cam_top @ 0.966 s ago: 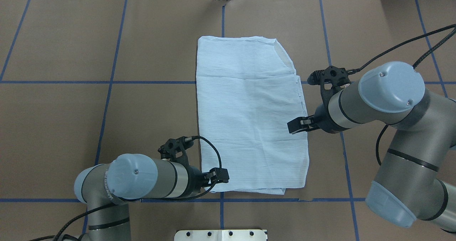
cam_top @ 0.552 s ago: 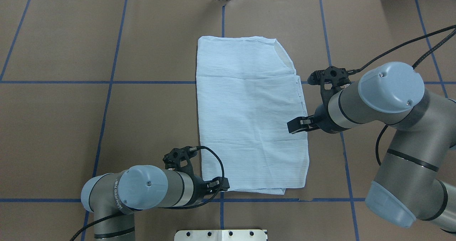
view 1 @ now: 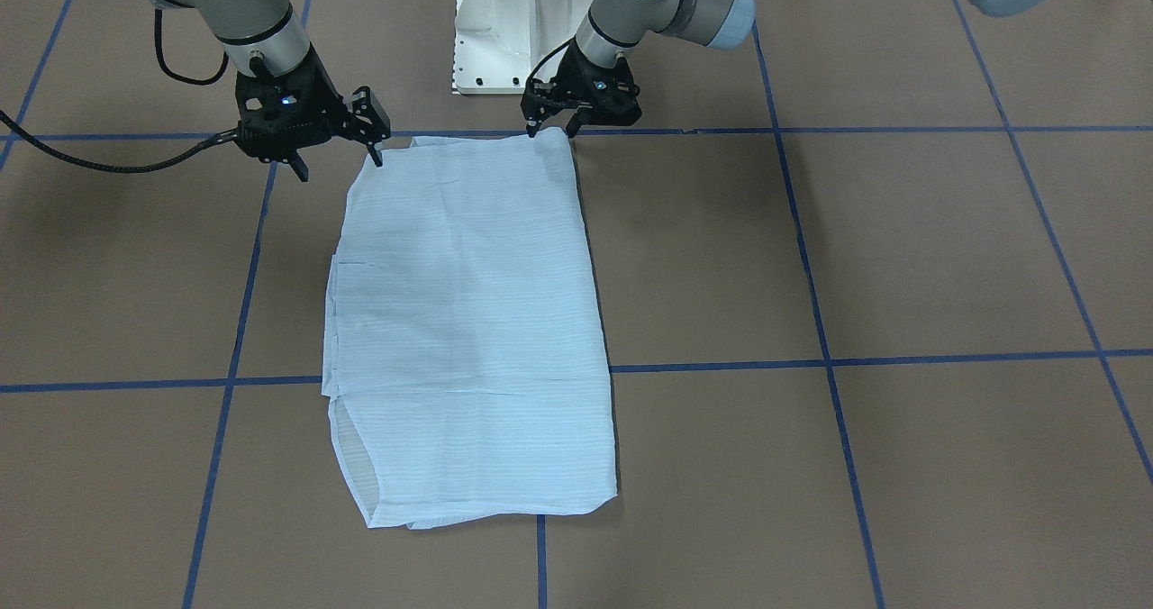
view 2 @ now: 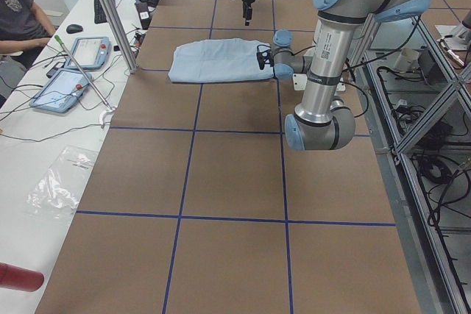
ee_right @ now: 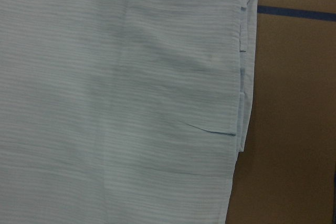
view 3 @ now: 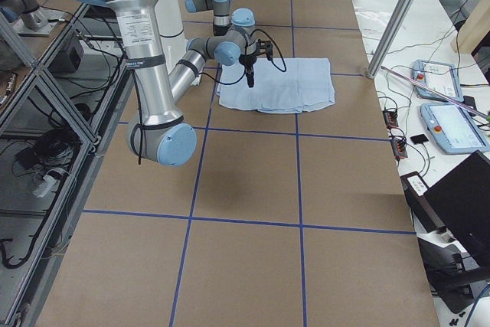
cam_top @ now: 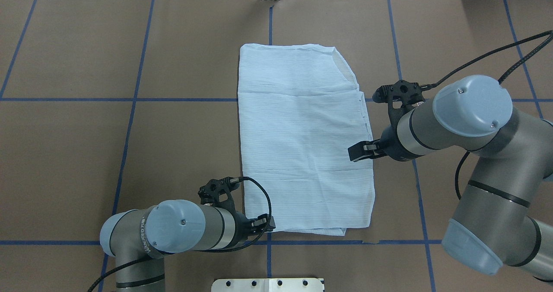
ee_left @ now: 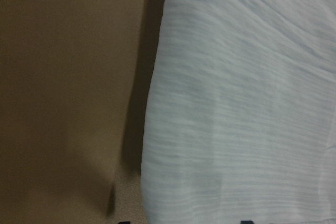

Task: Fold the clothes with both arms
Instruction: 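Hold both grippers at the shirt edges nearest the robot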

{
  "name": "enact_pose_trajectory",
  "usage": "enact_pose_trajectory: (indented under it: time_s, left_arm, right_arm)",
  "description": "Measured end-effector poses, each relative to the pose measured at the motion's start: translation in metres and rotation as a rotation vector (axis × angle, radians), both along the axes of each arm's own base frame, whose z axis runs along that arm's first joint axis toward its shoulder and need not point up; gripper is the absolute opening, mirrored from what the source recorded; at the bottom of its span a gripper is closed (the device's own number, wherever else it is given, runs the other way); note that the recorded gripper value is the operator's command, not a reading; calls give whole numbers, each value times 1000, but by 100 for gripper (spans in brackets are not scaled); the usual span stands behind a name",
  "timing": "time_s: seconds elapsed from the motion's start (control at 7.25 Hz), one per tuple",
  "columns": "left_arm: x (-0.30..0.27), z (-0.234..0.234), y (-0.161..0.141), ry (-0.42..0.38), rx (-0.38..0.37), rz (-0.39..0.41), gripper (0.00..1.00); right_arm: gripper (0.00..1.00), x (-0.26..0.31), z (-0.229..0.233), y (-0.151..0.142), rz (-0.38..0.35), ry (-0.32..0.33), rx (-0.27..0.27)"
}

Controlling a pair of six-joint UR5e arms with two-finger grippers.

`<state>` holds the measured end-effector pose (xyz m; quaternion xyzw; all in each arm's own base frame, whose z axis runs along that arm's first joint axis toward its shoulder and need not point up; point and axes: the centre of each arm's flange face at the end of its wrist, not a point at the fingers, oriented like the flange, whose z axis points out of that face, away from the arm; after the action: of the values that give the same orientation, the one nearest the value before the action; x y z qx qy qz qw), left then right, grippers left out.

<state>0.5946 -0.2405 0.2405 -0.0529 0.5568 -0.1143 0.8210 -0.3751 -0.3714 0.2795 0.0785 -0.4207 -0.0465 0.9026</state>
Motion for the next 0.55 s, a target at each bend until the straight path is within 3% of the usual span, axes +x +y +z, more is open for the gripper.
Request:
enact_pose_trajectory:
  time_s: [0.55]
  left_arm:
    - [-4,1,-13,-3,-1,-22,56]
  right_arm:
    - [100,1,2,0,0,2,-2]
